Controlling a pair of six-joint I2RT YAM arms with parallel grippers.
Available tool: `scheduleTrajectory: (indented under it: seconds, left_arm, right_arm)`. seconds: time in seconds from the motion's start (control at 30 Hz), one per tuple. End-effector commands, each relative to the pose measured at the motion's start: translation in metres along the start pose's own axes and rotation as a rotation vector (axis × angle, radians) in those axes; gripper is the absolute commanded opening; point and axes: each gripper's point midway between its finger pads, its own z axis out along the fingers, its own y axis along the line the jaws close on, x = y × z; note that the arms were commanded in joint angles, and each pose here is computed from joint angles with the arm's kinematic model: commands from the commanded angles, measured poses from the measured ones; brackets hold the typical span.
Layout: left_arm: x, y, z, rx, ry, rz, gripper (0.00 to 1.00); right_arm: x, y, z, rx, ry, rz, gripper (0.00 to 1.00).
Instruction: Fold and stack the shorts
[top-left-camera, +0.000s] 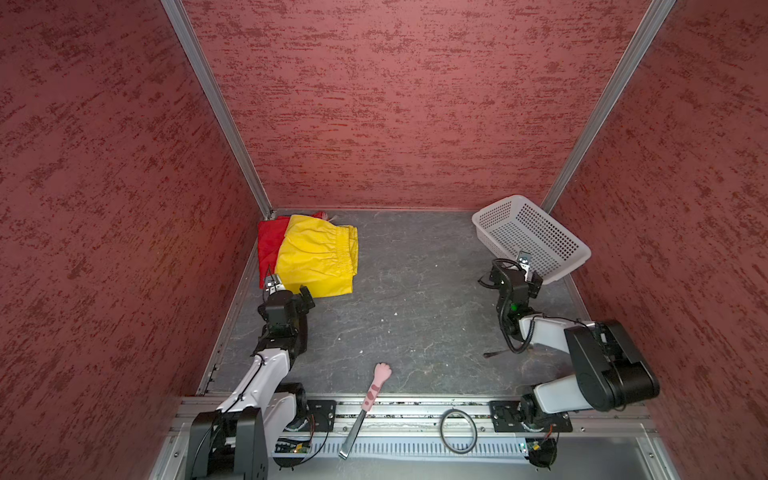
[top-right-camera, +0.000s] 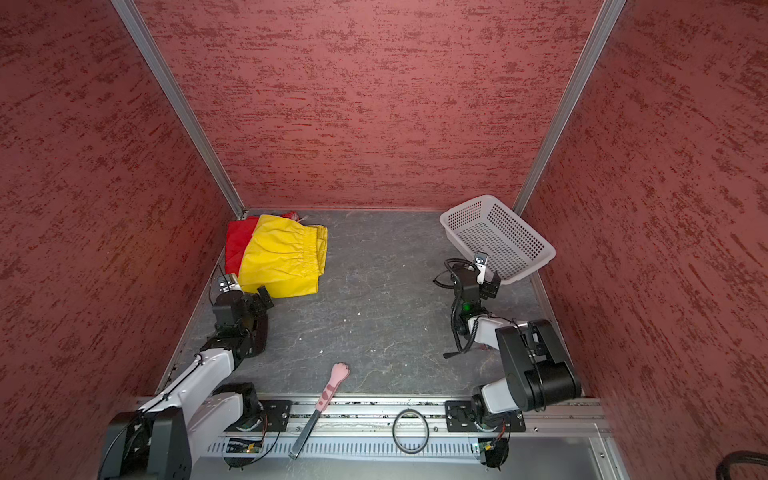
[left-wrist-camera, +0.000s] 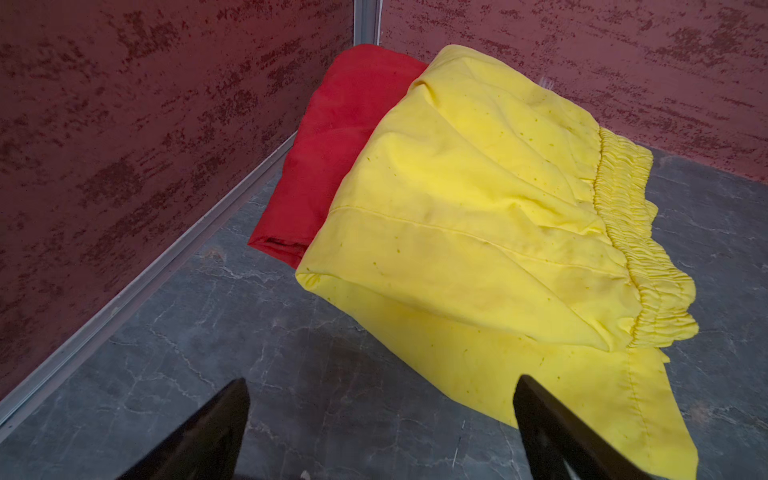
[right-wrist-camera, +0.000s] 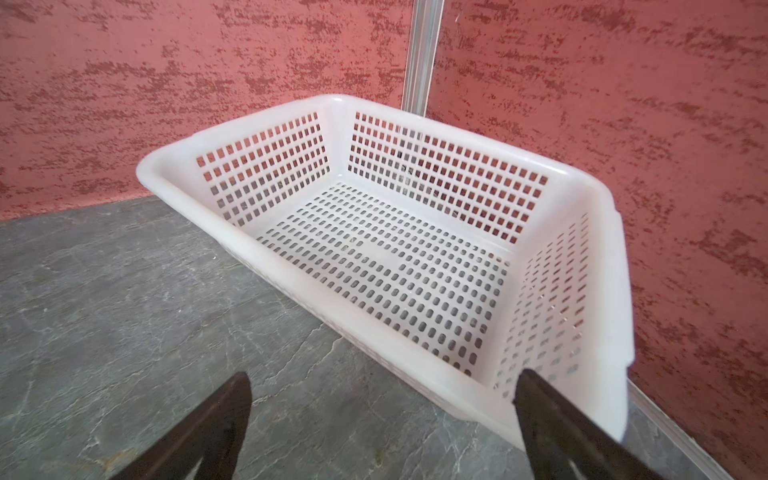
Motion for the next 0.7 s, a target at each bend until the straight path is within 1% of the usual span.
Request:
scheduleTrajectory:
  seconds: [0.0, 0.03, 0.17, 0.2, 0.27, 0.33, 0.4, 0.43, 0.53, 0.57, 0.6, 0.63, 0.67]
  left_arm:
    - [-0.026, -0.018, 0.005, 0.124, -0.105, -0.070, 0.99]
    - [-0.031, -0.021, 0.008, 0.136, -0.126, -0.083, 1.00]
    - [-0.037, -0.031, 0.032, 0.156, -0.115, -0.091, 0.99]
    - [-0.038, -0.036, 0.040, 0.166, -0.105, -0.082, 0.99]
    - [-0.042, -0.051, 0.050, 0.210, -0.091, -0.006, 1.00]
    - [-0.044, -0.061, 0.054, 0.214, -0.136, 0.052, 1.00]
    - [-0.038, -0.072, 0.054, 0.234, -0.139, 0.101, 0.99]
    - [-0.035, -0.077, 0.054, 0.245, -0.143, 0.122, 1.00]
    - [-0.024, -0.081, 0.053, 0.277, -0.201, 0.144, 0.99]
    - [-0.023, -0.079, 0.053, 0.265, -0.172, 0.135, 0.99]
    - [-0.025, -0.078, 0.055, 0.262, -0.190, 0.128, 1.00]
    - [-0.025, -0.080, 0.054, 0.263, -0.192, 0.138, 1.00]
    - [-0.023, -0.082, 0.055, 0.269, -0.170, 0.145, 1.00]
  right_arm:
    - [-0.008, 0.000, 0.008, -0.008, -0.004, 0.024, 0.99]
    - [-0.008, -0.001, 0.008, -0.021, -0.002, 0.032, 0.99]
    - [-0.005, -0.019, 0.010, -0.027, -0.005, 0.083, 0.99]
    - [-0.015, -0.026, 0.008, -0.028, -0.035, 0.110, 0.99]
    - [-0.018, -0.037, 0.009, -0.010, -0.057, 0.131, 0.99]
    - [-0.020, -0.046, 0.012, 0.000, -0.078, 0.156, 0.99]
    - [-0.016, -0.052, 0.014, -0.019, -0.112, 0.187, 0.99]
    - [-0.013, -0.046, 0.014, -0.051, -0.080, 0.176, 0.99]
    - [-0.011, -0.018, 0.008, -0.233, -0.105, 0.111, 0.99]
    - [-0.007, -0.004, 0.005, -0.319, -0.116, 0.082, 0.99]
    - [-0.004, 0.004, 0.001, -0.374, -0.124, 0.059, 0.99]
    - [-0.001, 0.006, -0.001, -0.393, -0.127, 0.055, 0.99]
    - [-0.003, 0.005, -0.002, -0.397, -0.133, 0.056, 0.99]
